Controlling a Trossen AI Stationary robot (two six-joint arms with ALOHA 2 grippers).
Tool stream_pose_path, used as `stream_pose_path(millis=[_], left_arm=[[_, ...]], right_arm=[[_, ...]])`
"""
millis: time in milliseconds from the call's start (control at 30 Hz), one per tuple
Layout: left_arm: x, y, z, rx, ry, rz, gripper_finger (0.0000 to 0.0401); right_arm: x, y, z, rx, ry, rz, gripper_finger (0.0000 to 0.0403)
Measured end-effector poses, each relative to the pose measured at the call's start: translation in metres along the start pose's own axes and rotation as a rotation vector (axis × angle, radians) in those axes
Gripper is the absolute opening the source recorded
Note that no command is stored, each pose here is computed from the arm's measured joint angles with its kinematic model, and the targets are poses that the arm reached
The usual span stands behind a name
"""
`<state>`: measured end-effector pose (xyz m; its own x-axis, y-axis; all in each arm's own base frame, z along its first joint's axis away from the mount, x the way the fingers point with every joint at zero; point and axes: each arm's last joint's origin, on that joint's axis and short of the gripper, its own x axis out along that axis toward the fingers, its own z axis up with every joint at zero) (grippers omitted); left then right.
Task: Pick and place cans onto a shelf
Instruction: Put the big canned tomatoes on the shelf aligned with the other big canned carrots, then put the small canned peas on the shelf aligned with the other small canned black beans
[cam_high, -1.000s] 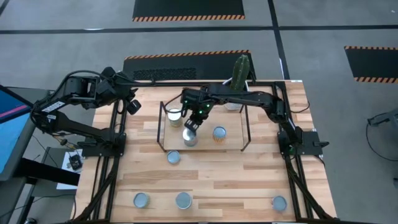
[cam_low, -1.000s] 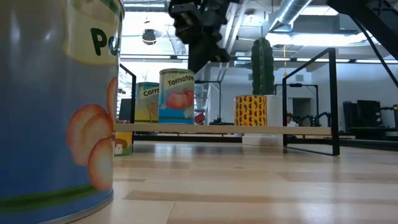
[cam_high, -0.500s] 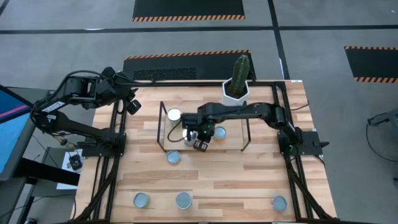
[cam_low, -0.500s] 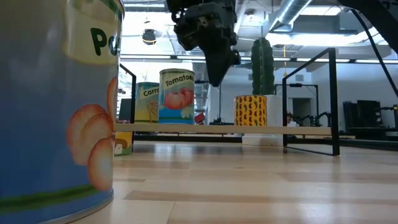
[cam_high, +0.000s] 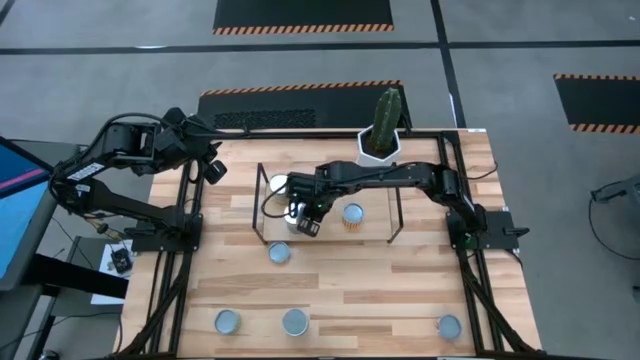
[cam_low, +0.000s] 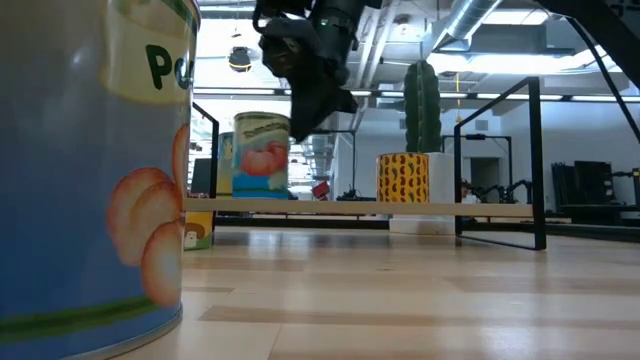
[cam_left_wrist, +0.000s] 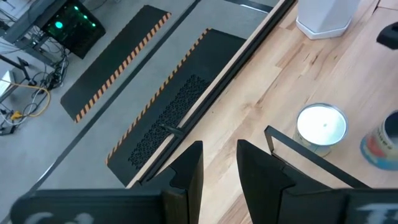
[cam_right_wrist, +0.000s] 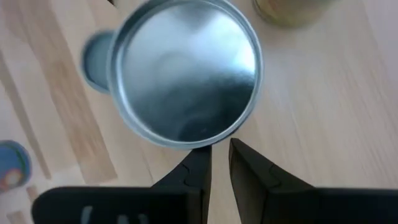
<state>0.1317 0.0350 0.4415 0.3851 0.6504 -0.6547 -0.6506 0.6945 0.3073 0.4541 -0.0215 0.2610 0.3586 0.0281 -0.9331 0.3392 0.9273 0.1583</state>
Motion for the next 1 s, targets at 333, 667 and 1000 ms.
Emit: stream_pose_path(millis=[333, 667, 1000], left_arm=[[0.000, 0.000, 0.000, 0.000, 0.000, 0.000, 0.0087], [0.000, 0.000, 0.000, 0.000, 0.000, 0.000, 0.0087], [0.000, 0.000, 0.000, -0.001, 0.000, 0.000, 0.0087]], right_arm=[[0.003, 0.003, 0.015, -0.007, -0.141, 0.056, 0.0082], [0.001, 0.006, 0.023, -0.012, -0.228, 0.086, 0.0081], [-0.027, 0.006, 0.019, 0.023, -0.196, 0.081, 0.0081]])
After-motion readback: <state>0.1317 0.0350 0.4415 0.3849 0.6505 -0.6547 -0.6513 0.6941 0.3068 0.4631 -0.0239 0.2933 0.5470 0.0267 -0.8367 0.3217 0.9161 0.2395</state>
